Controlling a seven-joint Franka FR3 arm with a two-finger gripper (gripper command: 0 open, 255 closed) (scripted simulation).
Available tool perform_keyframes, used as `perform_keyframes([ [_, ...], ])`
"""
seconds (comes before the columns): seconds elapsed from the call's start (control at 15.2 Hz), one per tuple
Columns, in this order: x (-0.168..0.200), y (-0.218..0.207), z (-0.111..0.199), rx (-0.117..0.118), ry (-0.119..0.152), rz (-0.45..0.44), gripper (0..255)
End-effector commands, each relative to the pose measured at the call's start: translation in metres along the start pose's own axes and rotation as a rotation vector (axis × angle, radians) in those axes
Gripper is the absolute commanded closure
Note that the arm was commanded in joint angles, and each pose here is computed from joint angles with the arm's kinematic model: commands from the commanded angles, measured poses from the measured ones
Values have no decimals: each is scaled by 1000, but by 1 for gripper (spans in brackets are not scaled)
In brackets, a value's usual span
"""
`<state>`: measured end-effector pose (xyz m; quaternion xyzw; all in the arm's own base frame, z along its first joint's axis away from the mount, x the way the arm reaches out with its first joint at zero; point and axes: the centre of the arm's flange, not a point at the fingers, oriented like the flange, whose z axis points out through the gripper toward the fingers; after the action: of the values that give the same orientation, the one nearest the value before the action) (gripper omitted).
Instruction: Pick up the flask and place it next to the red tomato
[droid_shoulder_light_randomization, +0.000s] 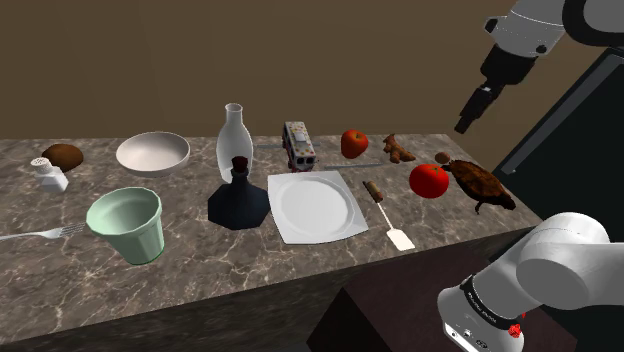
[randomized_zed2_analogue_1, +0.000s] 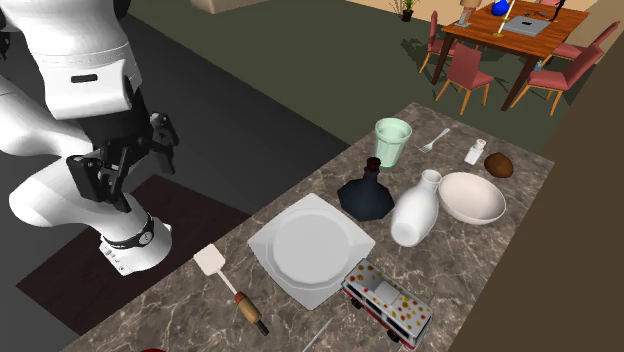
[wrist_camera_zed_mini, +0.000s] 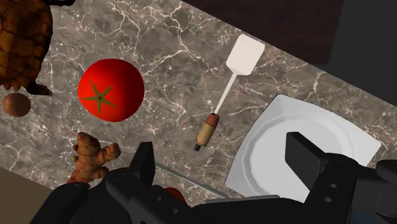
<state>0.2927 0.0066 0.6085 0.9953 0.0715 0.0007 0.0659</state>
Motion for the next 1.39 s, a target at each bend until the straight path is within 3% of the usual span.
perform_keyframes([
  [0.0, 0, 0, 0, 0, 0, 0, 0],
  [1.32, 164, -189, 63, 56, -5, 38, 0],
])
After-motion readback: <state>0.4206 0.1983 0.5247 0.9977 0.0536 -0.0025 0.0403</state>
